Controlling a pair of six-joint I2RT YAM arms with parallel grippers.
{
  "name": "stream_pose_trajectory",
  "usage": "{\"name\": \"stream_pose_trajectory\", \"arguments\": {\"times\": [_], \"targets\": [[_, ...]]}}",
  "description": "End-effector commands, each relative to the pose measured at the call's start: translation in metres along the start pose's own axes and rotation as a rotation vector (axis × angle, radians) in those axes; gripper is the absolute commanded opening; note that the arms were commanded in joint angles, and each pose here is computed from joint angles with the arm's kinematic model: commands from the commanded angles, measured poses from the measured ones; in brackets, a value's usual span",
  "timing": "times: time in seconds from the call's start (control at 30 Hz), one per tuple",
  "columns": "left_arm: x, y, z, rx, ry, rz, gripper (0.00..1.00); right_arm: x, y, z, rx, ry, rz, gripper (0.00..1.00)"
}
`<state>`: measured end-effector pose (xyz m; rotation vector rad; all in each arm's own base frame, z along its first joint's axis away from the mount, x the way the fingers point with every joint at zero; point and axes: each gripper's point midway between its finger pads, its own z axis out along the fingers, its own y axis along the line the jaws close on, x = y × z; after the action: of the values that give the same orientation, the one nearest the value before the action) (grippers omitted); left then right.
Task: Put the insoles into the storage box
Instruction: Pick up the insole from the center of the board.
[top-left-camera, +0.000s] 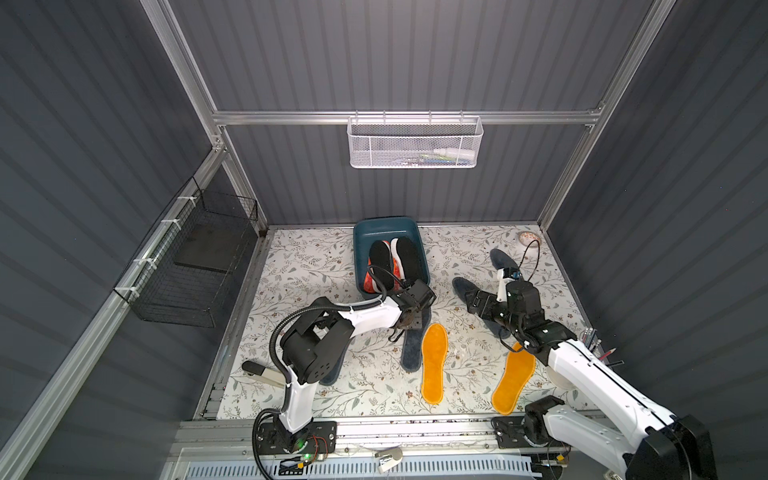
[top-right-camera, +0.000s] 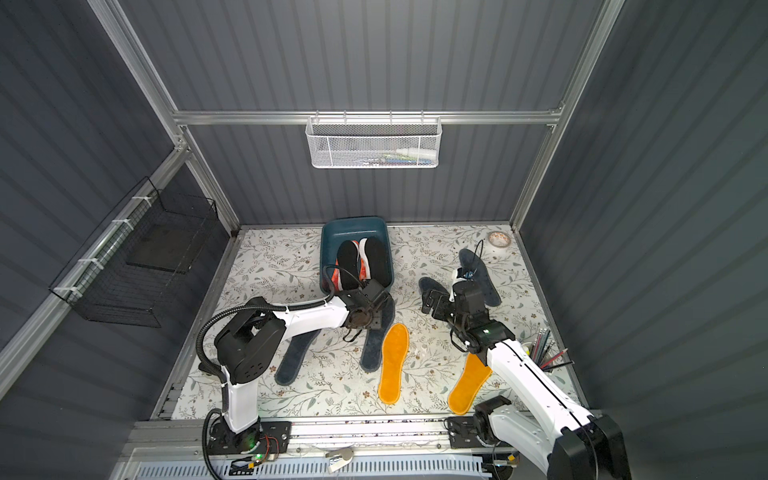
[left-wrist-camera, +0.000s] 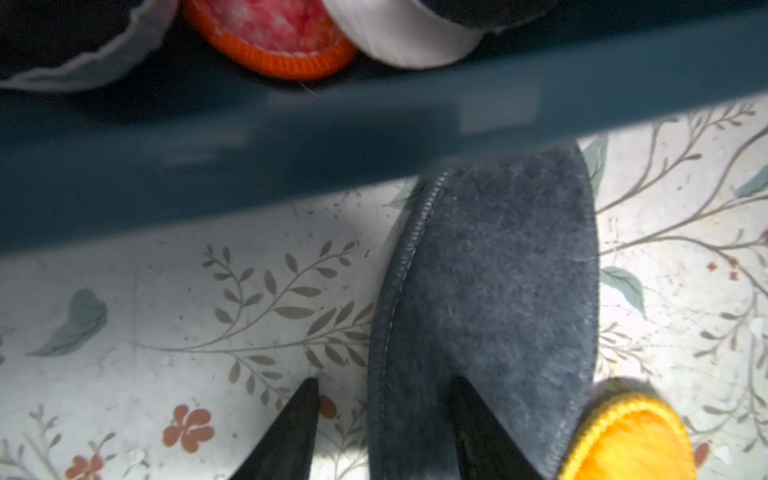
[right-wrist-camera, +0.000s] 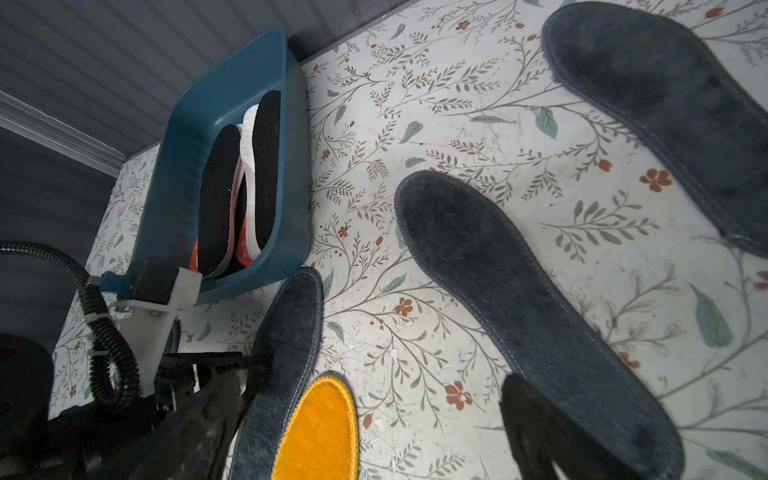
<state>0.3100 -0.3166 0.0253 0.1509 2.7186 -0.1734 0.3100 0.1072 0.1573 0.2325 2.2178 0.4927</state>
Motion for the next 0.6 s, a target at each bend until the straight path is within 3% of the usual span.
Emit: {"name": "stream_pose_trajectory", "arguments": {"times": [0.0, 0.17, 0.37, 0.47, 0.57], "targets": [[0.019, 0.016, 0.006, -0.092, 0.068, 0.004, 0.40, -0.003, 0.001, -0.002, -0.019, -0.016, 0.004, 0.99], [0.026, 0.022, 0.008, -0.106, 0.093, -0.004, 0.34, -0.001, 0.000, -0.001, -0.023, -0.013, 0.016, 0.99], [0.027, 0.029, 0.000, -0.123, 0.088, -0.001, 0.15, 0.000, -0.001, 0.000, -0.029, -0.007, 0.025, 0.99], [0.025, 0.032, -0.006, -0.129, 0.075, 0.000, 0.00, 0.000, 0.000, 0.001, -0.031, -0.007, 0.027, 0.99], [0.022, 0.032, -0.013, -0.118, 0.060, 0.000, 0.00, -0.001, 0.000, 0.001, -0.035, -0.009, 0.031, 0.99]]}}
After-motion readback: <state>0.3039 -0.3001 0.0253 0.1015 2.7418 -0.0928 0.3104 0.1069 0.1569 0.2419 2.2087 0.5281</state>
